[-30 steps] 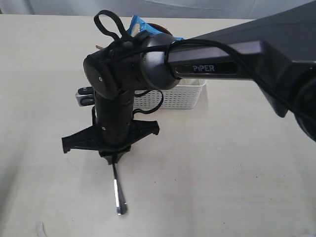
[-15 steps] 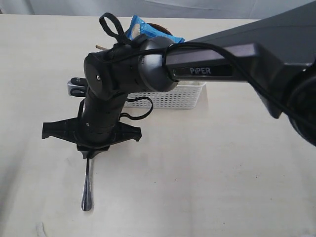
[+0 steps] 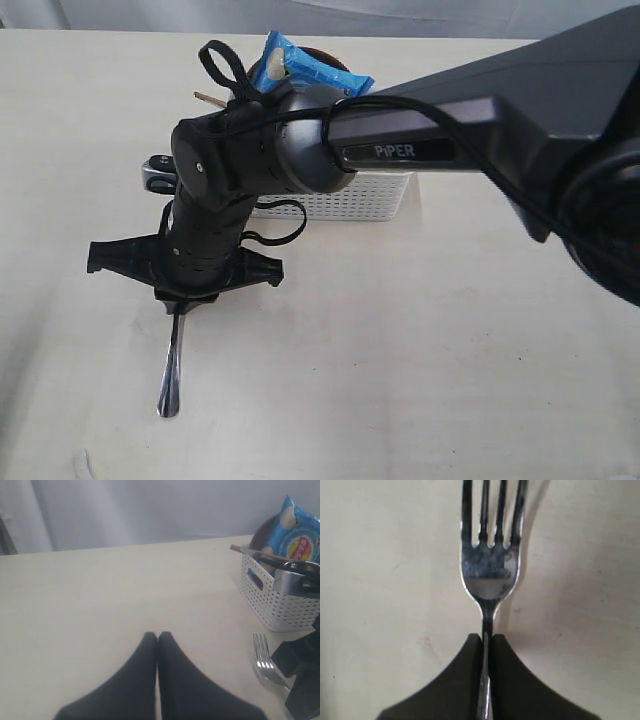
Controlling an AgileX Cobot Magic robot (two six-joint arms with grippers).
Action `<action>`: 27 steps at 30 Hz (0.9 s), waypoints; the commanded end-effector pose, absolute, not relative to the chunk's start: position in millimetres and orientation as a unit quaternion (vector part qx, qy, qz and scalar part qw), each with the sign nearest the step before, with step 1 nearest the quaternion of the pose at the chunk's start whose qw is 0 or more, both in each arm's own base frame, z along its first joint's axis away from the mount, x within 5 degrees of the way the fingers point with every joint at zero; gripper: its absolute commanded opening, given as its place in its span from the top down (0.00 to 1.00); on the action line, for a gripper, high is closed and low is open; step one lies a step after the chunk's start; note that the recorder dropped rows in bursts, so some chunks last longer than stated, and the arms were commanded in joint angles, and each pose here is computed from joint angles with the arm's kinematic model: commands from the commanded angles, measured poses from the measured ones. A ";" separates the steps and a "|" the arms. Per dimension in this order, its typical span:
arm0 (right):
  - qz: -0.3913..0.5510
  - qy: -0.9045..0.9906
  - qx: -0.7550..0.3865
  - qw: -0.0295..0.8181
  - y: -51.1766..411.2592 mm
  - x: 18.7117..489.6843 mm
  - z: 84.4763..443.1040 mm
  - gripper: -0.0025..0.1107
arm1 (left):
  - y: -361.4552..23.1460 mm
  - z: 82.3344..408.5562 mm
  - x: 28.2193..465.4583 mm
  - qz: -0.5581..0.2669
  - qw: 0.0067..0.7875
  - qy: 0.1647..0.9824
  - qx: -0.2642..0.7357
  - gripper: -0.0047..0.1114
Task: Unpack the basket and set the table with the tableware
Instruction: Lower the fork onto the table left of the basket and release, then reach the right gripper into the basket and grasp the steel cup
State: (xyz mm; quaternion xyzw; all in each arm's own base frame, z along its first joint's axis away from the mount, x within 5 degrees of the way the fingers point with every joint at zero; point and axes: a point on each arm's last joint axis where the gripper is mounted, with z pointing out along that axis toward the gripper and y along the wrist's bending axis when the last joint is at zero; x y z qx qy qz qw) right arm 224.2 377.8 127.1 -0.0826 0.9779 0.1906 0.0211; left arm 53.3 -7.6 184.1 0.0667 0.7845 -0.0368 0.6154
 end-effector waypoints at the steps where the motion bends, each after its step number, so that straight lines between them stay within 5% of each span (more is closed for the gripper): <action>1: 0.189 0.978 -0.087 0.030 376.3 226.9 126.4 0.97 | -8.0 184.2 53.4 -0.041 0.618 0.782 0.066 0.96; 7: 0.187 0.978 -0.090 0.033 376.1 227.3 126.3 0.64 | -8.0 184.2 53.4 -0.041 0.618 0.782 0.066 0.96; 11: 0.146 0.977 -0.145 0.054 373.1 232.4 138.9 0.64 | -8.0 184.2 53.4 -0.041 0.618 0.782 0.066 0.96; 19: 0.021 0.962 -0.213 0.169 350.5 282.5 268.4 0.64 | -8.0 184.2 53.4 -0.041 0.618 0.782 0.066 0.96; 27: 0.069 0.980 -0.115 0.146 305.4 339.6 274.5 0.64 | -8.0 184.2 53.4 -0.041 0.618 0.782 0.066 0.96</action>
